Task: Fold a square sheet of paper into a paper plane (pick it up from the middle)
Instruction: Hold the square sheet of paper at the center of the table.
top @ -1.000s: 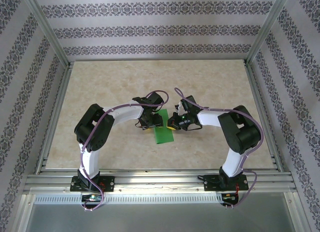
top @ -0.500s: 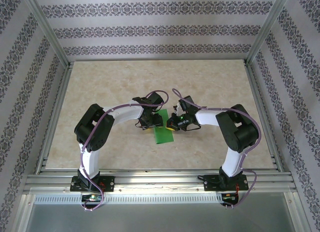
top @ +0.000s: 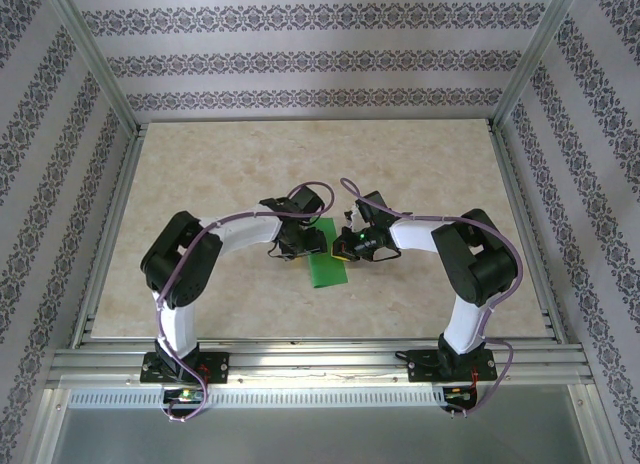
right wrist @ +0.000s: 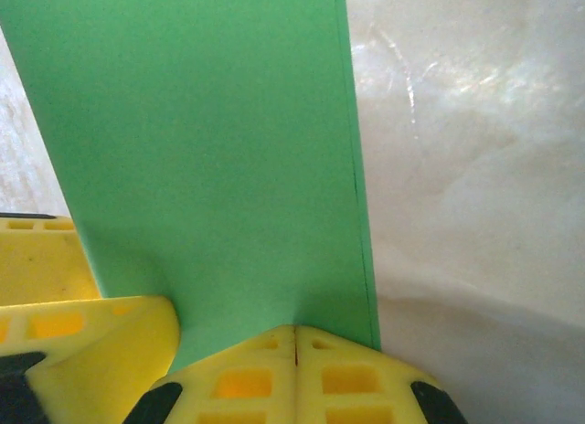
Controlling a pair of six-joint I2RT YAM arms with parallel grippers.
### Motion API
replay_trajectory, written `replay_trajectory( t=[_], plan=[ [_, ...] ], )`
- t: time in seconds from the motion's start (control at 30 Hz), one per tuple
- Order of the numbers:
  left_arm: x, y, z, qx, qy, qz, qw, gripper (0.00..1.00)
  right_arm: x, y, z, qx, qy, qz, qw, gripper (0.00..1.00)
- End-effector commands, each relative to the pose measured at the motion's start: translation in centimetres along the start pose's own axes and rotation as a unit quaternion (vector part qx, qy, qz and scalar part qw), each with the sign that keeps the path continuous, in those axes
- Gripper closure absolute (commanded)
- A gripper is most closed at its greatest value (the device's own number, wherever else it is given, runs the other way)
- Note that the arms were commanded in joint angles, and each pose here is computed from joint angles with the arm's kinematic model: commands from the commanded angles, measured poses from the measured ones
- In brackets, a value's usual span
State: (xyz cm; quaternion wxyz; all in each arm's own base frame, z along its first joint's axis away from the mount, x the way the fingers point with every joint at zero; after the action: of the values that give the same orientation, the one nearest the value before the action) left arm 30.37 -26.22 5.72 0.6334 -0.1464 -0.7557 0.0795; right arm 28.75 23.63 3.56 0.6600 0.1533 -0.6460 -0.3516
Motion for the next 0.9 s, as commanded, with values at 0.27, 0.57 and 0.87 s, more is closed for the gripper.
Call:
replay_trajectory(
  t=[0.27,0.57,0.87],
  plan=[
    [7.4,-0.7,-2.1,-0.003,-0.151,0.081,0.985,0.38,-0.7,-4.6,1.2,-0.03,0.007,0.11,0.993,1.0],
    [9.4,-1.7,-3.2,-0.019,-0.206,0.179,0.962,0.43,-0.6,-4.8,1.3,-0.029,0.007,0.12,0.992,1.0],
    [8.7,-2.3,-2.9,-0.005,-0.216,0.235,0.948,0.75,-0.5,-5.0,1.3,-0.029,0.005,0.128,0.991,1.0]
  ],
)
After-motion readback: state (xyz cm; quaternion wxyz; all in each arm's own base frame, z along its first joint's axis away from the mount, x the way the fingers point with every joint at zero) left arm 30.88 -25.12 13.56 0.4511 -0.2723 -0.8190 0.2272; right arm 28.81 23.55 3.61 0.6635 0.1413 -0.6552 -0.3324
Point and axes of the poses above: each hand's point on the last joint's axis, 136 mm out from that joint toward the fingers, its own x axis back along the fingers, its own y axis along the line the jaws close on, z = x × y, the point moved 3 cm from there along x, back along the fingers, and after that the axes turned 14 degrees about -x, right-handed, at the moved point
